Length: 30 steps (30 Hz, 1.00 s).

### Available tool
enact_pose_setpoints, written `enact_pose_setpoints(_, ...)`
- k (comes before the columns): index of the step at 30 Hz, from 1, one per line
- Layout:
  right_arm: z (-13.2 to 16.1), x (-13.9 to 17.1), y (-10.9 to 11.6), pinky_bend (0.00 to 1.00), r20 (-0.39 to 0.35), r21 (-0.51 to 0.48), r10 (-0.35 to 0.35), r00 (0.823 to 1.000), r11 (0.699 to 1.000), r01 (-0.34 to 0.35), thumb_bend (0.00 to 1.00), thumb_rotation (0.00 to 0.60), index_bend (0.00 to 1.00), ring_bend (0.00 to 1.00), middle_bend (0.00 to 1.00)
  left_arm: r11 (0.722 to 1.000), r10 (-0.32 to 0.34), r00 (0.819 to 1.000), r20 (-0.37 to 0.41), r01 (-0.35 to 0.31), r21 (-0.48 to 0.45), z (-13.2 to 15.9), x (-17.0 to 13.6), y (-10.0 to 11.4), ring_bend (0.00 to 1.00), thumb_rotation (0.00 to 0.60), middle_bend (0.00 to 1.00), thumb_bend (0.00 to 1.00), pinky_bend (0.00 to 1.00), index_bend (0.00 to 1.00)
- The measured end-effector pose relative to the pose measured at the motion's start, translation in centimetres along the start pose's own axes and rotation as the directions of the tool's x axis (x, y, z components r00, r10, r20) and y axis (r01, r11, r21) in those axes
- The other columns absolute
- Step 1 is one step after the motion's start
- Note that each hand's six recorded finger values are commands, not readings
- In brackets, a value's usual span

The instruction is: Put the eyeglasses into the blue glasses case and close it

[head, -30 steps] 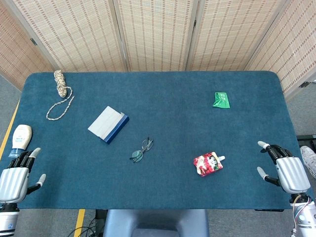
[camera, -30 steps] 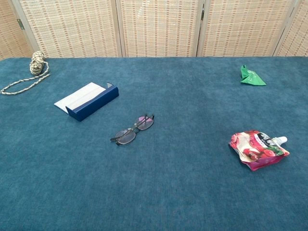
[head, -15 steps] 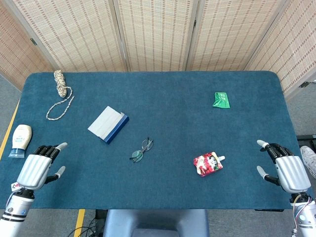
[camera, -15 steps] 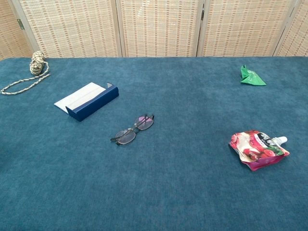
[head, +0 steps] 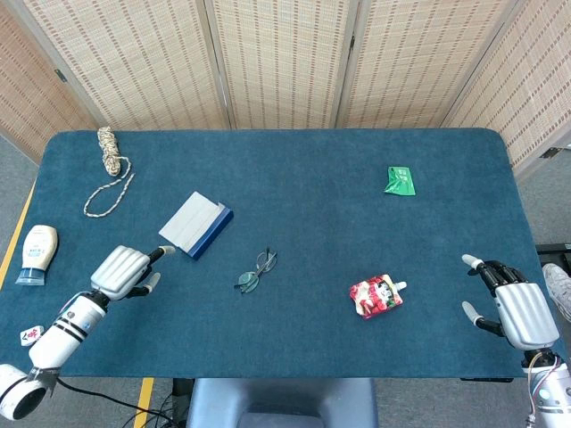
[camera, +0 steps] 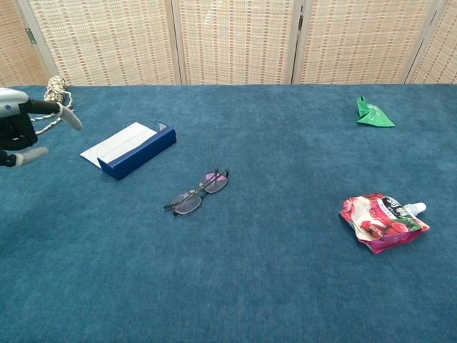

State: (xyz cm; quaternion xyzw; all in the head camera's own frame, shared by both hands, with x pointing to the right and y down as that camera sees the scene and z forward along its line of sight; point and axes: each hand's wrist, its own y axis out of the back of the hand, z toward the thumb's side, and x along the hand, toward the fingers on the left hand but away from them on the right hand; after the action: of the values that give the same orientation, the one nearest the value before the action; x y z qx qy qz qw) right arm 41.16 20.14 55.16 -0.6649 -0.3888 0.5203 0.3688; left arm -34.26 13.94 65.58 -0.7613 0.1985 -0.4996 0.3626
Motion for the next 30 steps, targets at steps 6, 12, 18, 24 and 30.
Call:
enact_pose_setpoints(6,-0.1,0.2,0.1,0.30,0.005,0.002,-0.004,1.000,1.000,0.004,0.29,0.600,0.17,0.26,0.35,0.995,-0.095,0.995,-0.012,0.095,-0.009,0.3,3.4,-1.2,0.98,0.600,0.97,0.67,1.00,0.18)
enact_pose_setpoints(12,-0.3,0.3,0.2,0.30,0.012,-0.002,-0.005,1.000,1.000,0.005,0.29,0.600,0.17,0.26,0.35,0.989,-0.146,0.986,-0.073,0.146,-0.010,-0.6,6.0,-2.2,0.98,0.600,0.97,0.67,1.00,0.17)
enact_pose_setpoints(18,-0.7,0.5,0.0,0.30,0.023,-0.005,-0.003,1.000,1.000,0.004,0.29,0.600,0.17,0.26,0.35,0.983,-0.185,0.973,-0.138,0.185,-0.018,-1.9,7.3,-3.1,0.98,0.600,0.97,0.67,1.00,0.17)
enact_pose_setpoints(24,-1.0,0.6,-0.1,0.30,0.028,-0.012,-0.004,1.000,1.000,0.004,0.29,0.600,0.17,0.26,0.35,0.973,-0.228,0.962,-0.149,0.229,-0.012,-1.8,7.7,-4.3,0.98,0.600,0.97,0.67,1.00,0.18)
enact_pose_setpoints(30,-1.1,0.6,-0.2,0.30,0.029,-0.014,-0.002,1.000,1.000,0.002,0.29,0.600,0.17,0.26,0.35,0.967,-0.253,0.957,-0.142,0.256,0.003,-1.3,7.7,-5.1,0.98,0.600,0.97,0.67,1.00,0.20)
